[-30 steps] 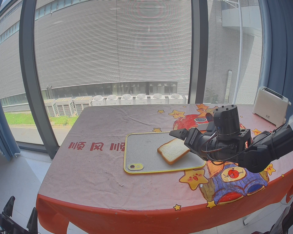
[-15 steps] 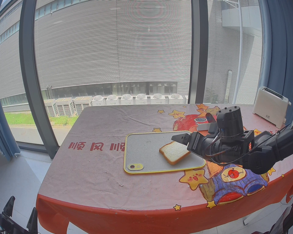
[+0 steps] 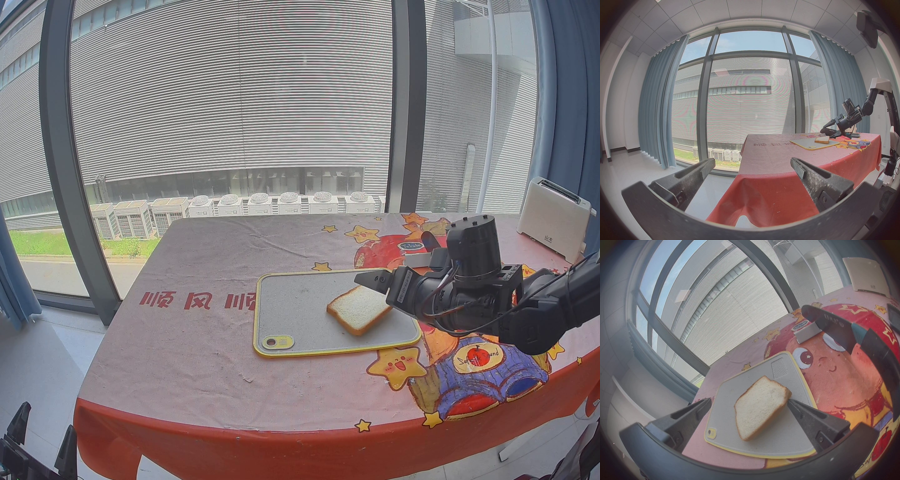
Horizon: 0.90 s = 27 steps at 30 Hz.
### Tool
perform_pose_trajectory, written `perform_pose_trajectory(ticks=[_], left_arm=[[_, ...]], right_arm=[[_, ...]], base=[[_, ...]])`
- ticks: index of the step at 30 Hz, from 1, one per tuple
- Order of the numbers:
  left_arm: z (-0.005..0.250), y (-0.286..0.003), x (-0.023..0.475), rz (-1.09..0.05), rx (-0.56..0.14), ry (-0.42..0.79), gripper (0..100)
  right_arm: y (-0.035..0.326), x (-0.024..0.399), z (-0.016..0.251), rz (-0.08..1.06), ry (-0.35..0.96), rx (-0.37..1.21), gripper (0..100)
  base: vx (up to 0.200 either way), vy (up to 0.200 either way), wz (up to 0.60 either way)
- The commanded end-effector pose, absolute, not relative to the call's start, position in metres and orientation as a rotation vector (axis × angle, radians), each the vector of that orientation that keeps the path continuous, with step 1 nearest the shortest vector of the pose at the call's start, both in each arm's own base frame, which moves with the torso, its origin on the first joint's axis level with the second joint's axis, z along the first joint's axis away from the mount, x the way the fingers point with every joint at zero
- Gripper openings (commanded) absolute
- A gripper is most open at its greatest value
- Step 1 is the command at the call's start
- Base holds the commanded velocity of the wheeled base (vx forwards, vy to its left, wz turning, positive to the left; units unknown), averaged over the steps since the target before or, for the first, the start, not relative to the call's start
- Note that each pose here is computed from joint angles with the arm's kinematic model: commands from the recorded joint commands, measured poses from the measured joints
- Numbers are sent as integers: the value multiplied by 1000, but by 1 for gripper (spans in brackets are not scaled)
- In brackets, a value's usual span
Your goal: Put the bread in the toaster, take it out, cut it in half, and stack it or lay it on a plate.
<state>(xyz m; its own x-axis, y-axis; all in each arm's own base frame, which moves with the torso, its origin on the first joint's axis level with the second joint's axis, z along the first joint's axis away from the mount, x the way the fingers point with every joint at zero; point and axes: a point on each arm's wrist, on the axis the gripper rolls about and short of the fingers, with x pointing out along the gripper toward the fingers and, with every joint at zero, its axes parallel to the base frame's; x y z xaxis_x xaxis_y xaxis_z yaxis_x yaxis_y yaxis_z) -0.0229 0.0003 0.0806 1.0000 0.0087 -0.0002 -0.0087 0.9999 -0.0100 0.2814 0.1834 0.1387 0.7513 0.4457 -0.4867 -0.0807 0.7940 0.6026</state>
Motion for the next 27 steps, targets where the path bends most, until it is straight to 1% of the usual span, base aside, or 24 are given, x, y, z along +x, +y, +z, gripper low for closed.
perform_pose_trajectory(ticks=[1, 4, 8, 11, 19, 20, 25, 27], left_arm=[[75, 0, -23, 9, -11, 5, 100], [75, 0, -22, 9, -12, 6, 100], [75, 0, -23, 8, -12, 5, 100], [75, 0, -23, 8, -12, 5, 100], [75, 0, -23, 8, -12, 5, 100], [75, 0, -23, 8, -12, 5, 100], [75, 0, -23, 8, -12, 5, 100], [75, 0, -23, 8, -12, 5, 100]], right_arm=[[177, 264, 163, 348, 616, 604, 100], [175, 250, 173, 386, 590, 592, 100], [163, 232, 183, 437, 547, 523, 100], [160, 230, 187, 449, 524, 490, 100], [160, 225, 191, 459, 503, 476, 100], [157, 222, 197, 476, 474, 477, 100], [145, 210, 211, 513, 355, 449, 100], [141, 208, 212, 516, 326, 426, 100]], base=[[0, 0, 0], [0, 0, 0], [0, 0, 0], [0, 0, 0], [0, 0, 0], [0, 0, 0], [0, 0, 0], [0, 0, 0]])
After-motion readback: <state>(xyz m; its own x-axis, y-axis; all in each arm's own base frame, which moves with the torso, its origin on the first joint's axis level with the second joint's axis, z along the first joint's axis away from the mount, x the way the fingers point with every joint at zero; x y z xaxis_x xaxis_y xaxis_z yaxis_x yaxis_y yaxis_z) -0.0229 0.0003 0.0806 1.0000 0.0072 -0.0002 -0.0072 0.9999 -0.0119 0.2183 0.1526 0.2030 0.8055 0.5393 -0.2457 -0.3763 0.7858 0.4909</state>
